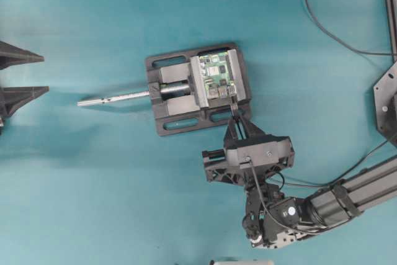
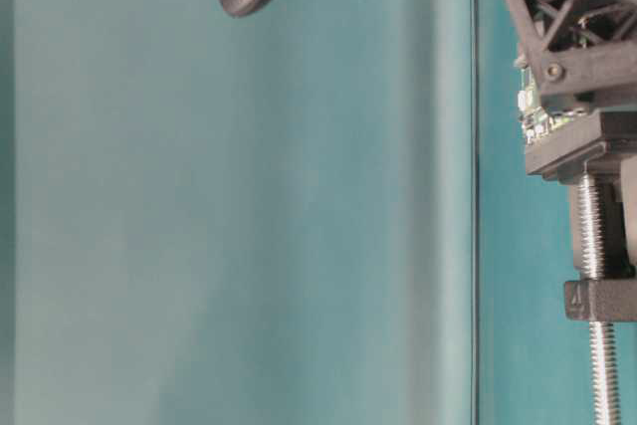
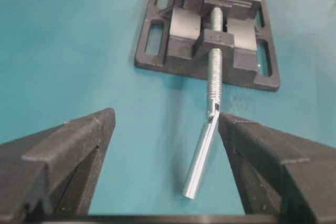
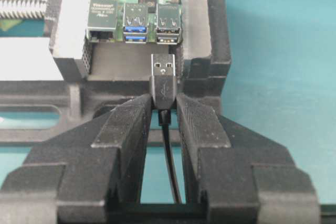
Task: Insert the USB into the fixed PCB.
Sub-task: 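Move the right gripper up to align the USB plug with the board's port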
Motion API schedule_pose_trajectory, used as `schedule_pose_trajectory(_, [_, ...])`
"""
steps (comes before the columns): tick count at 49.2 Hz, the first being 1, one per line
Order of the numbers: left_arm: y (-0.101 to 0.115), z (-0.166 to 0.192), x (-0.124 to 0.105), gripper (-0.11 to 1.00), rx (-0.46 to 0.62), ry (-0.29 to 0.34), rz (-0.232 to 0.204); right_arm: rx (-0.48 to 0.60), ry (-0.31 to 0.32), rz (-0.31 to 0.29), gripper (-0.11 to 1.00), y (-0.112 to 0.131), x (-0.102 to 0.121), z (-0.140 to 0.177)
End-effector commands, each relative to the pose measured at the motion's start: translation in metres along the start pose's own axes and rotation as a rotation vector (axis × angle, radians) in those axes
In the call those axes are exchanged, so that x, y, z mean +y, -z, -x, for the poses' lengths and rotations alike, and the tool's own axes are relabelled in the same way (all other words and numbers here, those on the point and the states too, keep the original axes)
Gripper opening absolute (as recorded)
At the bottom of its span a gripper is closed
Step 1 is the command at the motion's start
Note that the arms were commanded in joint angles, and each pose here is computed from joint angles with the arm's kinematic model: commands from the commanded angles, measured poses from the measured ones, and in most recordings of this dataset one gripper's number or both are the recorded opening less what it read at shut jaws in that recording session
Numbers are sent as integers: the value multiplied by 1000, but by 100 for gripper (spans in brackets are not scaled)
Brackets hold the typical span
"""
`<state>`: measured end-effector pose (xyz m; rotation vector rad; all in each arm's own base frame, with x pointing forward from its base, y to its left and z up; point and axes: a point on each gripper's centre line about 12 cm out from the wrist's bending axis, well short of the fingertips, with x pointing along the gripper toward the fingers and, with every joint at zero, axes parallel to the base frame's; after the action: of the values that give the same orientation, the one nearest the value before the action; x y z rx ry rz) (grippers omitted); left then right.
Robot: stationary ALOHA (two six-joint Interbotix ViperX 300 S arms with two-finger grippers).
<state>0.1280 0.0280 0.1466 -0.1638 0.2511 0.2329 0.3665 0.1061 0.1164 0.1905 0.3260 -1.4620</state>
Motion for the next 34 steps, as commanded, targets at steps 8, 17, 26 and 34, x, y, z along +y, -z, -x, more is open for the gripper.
schedule_pose_trajectory(8, [-4,-1,0,94,-8,-1,0,23,-9,-26,21,-21,2,4])
schedule_pose_trajectory(17, [-4,-1,0,94,-8,-1,0,19,-2,-25,21,-23,2,1])
schedule_pose_trajectory(26, [-4,-1,0,94,-8,-1,0,18,6,-27,21,-24,2,-3])
schedule_pose_trajectory(34, [-4,-1,0,94,-8,-1,0,19,11,-27,21,-24,2,-5])
